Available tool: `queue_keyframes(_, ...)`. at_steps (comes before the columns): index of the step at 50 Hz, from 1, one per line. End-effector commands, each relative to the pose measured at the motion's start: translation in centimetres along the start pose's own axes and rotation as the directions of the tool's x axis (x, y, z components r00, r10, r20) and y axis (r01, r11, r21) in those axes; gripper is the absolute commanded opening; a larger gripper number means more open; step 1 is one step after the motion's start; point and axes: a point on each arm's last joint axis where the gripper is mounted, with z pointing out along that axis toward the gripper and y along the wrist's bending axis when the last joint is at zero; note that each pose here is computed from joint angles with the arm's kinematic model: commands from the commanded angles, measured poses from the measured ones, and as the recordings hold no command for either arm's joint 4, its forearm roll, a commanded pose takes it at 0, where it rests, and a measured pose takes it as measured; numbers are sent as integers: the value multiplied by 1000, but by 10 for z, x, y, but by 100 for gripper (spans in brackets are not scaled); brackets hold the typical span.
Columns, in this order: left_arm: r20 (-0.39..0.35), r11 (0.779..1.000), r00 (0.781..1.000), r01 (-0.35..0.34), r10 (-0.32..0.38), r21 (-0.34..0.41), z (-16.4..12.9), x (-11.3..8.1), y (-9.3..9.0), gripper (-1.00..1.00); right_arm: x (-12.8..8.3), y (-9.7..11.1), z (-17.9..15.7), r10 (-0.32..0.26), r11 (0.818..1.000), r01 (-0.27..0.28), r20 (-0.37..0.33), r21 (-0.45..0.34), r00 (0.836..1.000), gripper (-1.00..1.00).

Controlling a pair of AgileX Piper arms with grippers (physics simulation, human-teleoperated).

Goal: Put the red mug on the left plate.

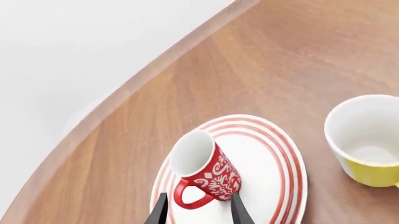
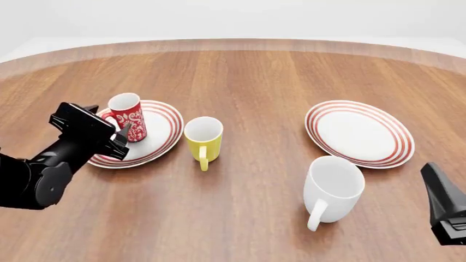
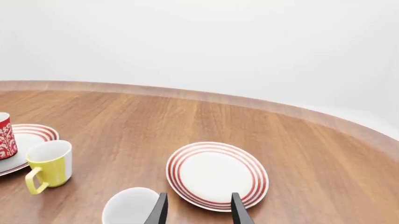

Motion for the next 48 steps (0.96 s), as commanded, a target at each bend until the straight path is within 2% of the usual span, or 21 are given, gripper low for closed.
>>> queue_keyframes(1, 36, 1000, 999, 3, -4, 23, -11, -12, -5, 100, 0, 0, 0, -2, 1000, 2, 0, -2, 1000, 100)
queue_keyframes(17, 75, 998, 997, 5, -10, 65, -28, -23, -14, 100, 0, 0, 0, -2, 1000, 2, 1, -3, 1000, 100)
queue_keyframes(26, 145, 990, 988, 29, -49, 139, -52, -44, -27, 100, 0, 0, 0, 1, 1000, -1, -1, -4, 1000, 100)
queue_keyframes(29, 185, 985, 980, 45, -77, 167, -67, -55, -29, 100, 0, 0, 0, 1, 1000, -1, -2, -3, 1000, 100)
queue_keyframes(30, 210, 979, 971, 76, -116, 189, -79, -63, -28, 100, 0, 0, 0, 2, 1000, -2, -1, -1, 1000, 100)
queue_keyframes(33, 259, 964, 954, 85, -151, 250, -100, -73, -34, 100, 0, 0, 0, 1, 1000, -1, 0, 3, 1000, 100)
queue_keyframes(34, 281, 958, 945, 86, -165, 273, -110, -77, -35, 100, 0, 0, 0, 0, 1000, 0, 2, 3, 1000, 100)
queue_keyframes(35, 306, 936, 922, 133, -238, 326, -130, -86, -34, 100, -1, 0, 0, -4, 1000, 4, 10, 6, 1000, 100)
queue_keyframes(38, 306, 936, 922, 133, -238, 327, -131, -86, -33, 100, -1, 0, 0, -4, 1000, 4, 10, 6, 1000, 100)
queue_keyframes(39, 332, 863, 850, 243, -410, 443, -172, -97, -25, 100, -8, -2, 0, -58, 998, 56, 58, 24, 997, 100)
queue_keyframes(41, 273, 782, 793, 362, -544, 507, -187, -98, -19, 100, -11, -2, -1, -102, 995, 99, 83, 28, 991, 100)
queue_keyframes(42, 289, 722, 752, 336, -592, 605, -212, -97, -18, 100, -12, -3, -1, -133, 990, 129, 95, 50, 987, 100)
queue_keyframes(43, 281, 695, 731, 349, -622, 629, -222, -93, -14, 100, -12, -3, -1, -151, 988, 145, 100, 60, 983, 100)
queue_keyframes(44, 281, 695, 731, 349, -622, 629, -222, -93, -14, 100, -12, -3, -1, -151, 988, 146, 100, 60, 983, 100)
queue_keyframes(45, 206, 626, 698, 422, -686, 656, -226, -87, -14, 100, -11, -4, -1, -182, 981, 174, 107, 82, 977, 100)
queue_keyframes(47, 205, 617, 693, 417, -691, 667, -229, -85, -14, 100, -11, -4, -1, -196, 978, 187, 112, 87, 974, 100)
queue_keyframes(48, 181, 590, 677, 442, -714, 676, -234, -79, -12, 100, -14, -7, -2, -233, 965, 213, 129, 153, 964, 100)
